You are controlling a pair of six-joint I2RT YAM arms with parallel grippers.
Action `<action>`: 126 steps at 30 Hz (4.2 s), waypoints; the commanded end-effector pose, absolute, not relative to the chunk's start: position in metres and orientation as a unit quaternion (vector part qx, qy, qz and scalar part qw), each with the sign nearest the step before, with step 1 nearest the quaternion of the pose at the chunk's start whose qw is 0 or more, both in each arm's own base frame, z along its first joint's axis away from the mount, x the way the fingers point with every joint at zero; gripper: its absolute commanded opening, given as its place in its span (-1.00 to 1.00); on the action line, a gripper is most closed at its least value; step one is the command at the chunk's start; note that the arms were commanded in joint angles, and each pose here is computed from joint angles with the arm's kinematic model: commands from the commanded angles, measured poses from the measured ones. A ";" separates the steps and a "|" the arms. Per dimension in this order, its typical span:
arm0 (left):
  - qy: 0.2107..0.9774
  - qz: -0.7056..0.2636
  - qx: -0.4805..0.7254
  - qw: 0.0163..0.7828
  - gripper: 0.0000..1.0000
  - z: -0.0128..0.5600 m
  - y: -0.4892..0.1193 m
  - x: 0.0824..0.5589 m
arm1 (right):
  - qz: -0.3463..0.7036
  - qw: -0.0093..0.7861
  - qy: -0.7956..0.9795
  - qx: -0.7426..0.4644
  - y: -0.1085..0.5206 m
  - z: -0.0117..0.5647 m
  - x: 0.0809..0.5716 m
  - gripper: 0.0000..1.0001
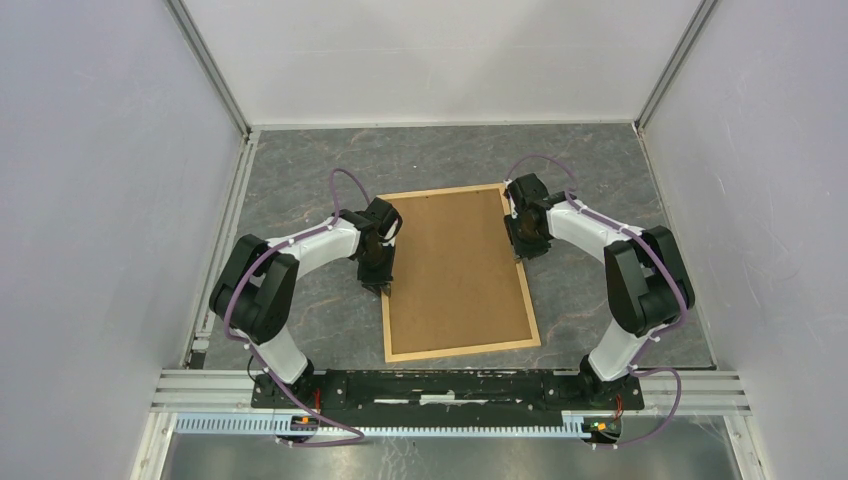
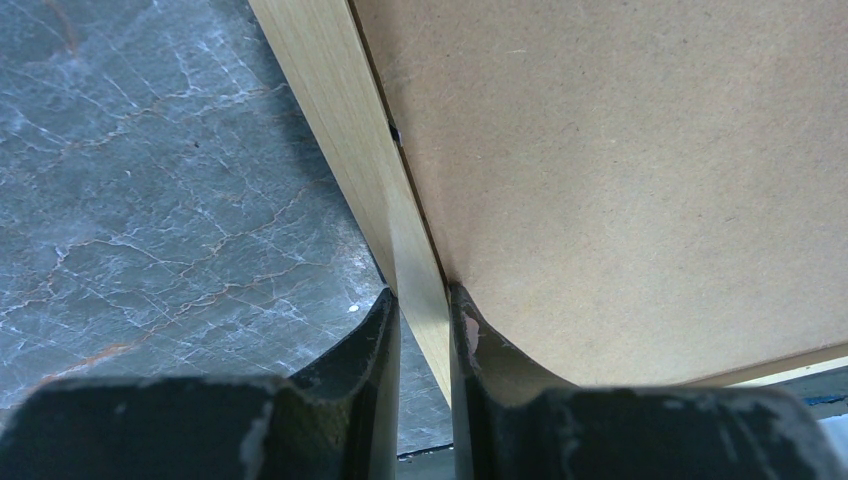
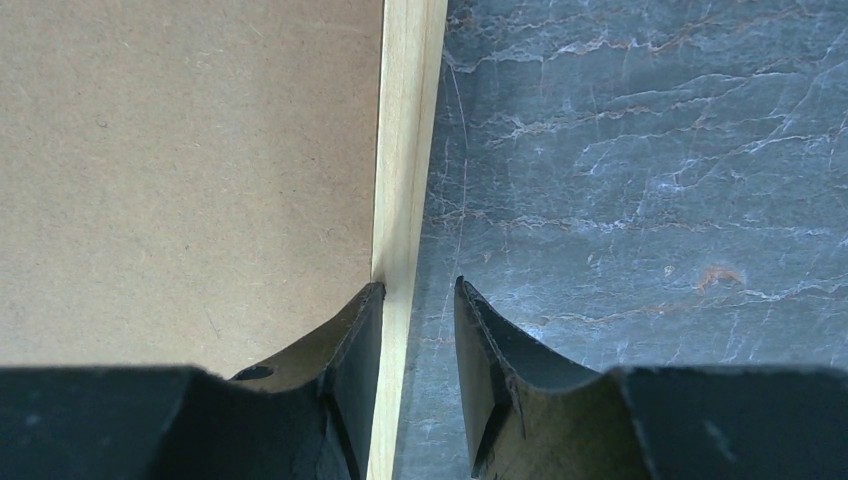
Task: Put the photo into the frame
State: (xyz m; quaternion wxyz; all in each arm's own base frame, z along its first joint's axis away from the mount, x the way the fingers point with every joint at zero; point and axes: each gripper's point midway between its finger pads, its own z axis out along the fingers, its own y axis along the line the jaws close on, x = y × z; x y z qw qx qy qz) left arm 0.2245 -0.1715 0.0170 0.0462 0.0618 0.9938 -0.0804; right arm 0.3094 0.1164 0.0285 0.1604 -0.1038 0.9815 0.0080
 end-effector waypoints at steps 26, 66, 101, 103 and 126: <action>0.994 -0.056 0.092 0.028 -0.95 0.005 -0.162 0.210 | -0.017 0.122 0.987 -0.100 0.108 -0.009 0.297 -0.22; 0.993 -0.062 0.094 0.031 -0.95 0.007 -0.164 0.210 | -0.009 0.147 0.983 -0.113 0.116 0.021 0.319 -0.11; 0.996 -0.021 0.082 0.010 -0.95 0.007 -0.151 0.206 | 0.040 0.158 0.980 -0.114 0.092 0.041 0.192 -0.06; 0.997 -0.019 0.078 0.004 -0.95 0.005 -0.150 0.204 | 0.047 0.152 0.981 -0.114 0.095 0.036 0.188 -0.09; 0.996 -0.014 0.082 0.011 -0.95 0.001 -0.149 0.206 | 0.017 0.139 0.984 -0.111 0.094 0.027 0.182 -0.13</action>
